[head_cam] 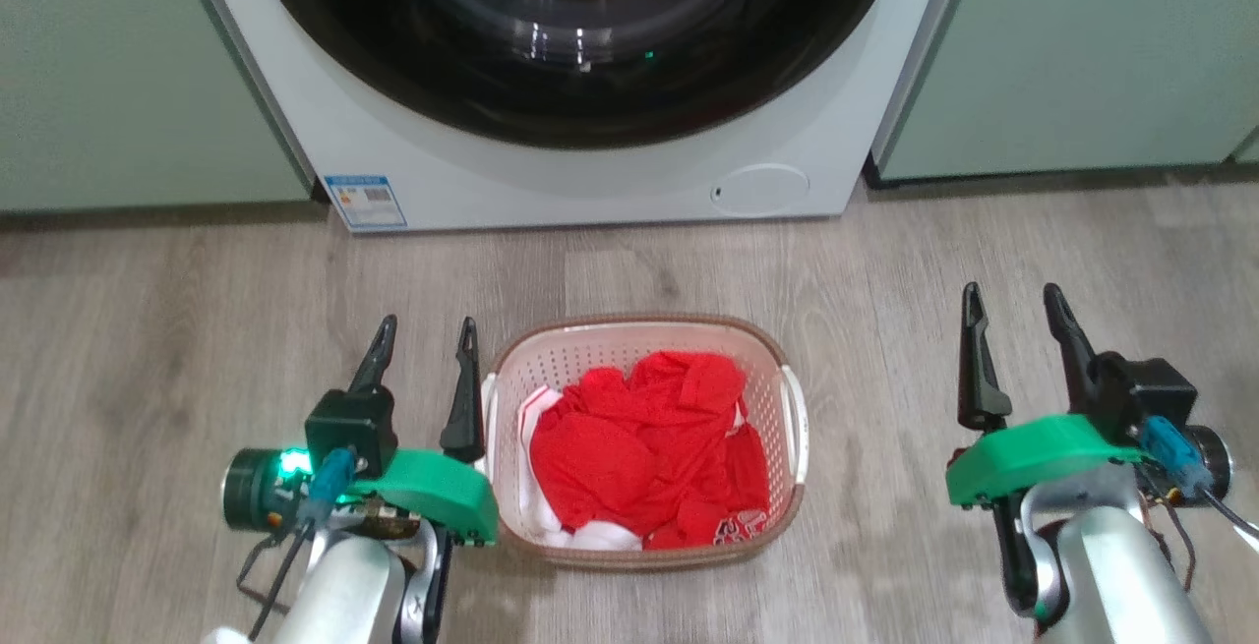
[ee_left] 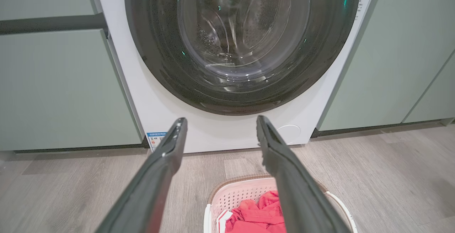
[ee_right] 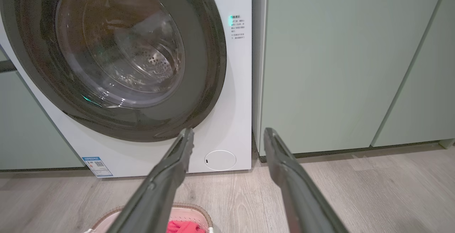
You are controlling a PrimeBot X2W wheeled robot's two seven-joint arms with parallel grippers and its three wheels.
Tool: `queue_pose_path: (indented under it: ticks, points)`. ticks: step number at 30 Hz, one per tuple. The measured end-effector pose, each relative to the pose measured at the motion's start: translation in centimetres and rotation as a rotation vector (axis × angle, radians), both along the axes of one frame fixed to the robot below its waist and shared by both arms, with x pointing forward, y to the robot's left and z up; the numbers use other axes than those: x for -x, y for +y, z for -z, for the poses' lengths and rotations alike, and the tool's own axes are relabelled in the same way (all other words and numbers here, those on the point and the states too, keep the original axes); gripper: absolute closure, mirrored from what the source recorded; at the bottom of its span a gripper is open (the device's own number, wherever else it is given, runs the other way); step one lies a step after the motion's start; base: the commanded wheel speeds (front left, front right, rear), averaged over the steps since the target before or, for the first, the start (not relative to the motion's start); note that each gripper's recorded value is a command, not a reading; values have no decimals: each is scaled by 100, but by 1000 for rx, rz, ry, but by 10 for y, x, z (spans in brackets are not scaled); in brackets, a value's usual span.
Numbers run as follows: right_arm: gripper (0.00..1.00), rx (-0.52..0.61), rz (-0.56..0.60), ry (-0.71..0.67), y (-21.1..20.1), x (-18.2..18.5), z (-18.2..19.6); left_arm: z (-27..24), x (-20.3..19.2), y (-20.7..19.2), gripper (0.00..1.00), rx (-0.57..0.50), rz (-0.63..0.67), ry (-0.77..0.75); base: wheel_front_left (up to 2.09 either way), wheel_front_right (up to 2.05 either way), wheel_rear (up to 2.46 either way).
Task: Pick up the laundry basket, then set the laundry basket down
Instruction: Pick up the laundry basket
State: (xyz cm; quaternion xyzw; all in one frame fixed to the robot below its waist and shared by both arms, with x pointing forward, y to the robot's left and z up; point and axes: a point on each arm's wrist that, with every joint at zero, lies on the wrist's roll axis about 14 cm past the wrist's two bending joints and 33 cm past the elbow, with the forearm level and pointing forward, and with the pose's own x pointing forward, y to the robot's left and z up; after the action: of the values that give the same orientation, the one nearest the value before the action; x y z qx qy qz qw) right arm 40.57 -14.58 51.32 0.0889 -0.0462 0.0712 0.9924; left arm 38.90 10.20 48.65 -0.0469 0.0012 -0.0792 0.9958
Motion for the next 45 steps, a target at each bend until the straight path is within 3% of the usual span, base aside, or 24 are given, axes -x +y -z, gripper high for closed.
queue_pose_path:
  ticks: [10,24,35,45]
  points:
    - [0,0,-20,118,7,-44,44,51,-37,0,0,-25,16,139,0,0,0]
    - [0,-41,-101,369,36,-101,148,157,-87,-4,0,-80,86,394,0,0,0]
    - [0,-53,-148,716,50,-93,252,245,-78,-10,0,-126,183,644,0,0,0]
    - [0,-68,-182,918,59,-85,302,295,-63,-10,0,-143,244,814,0,0,0]
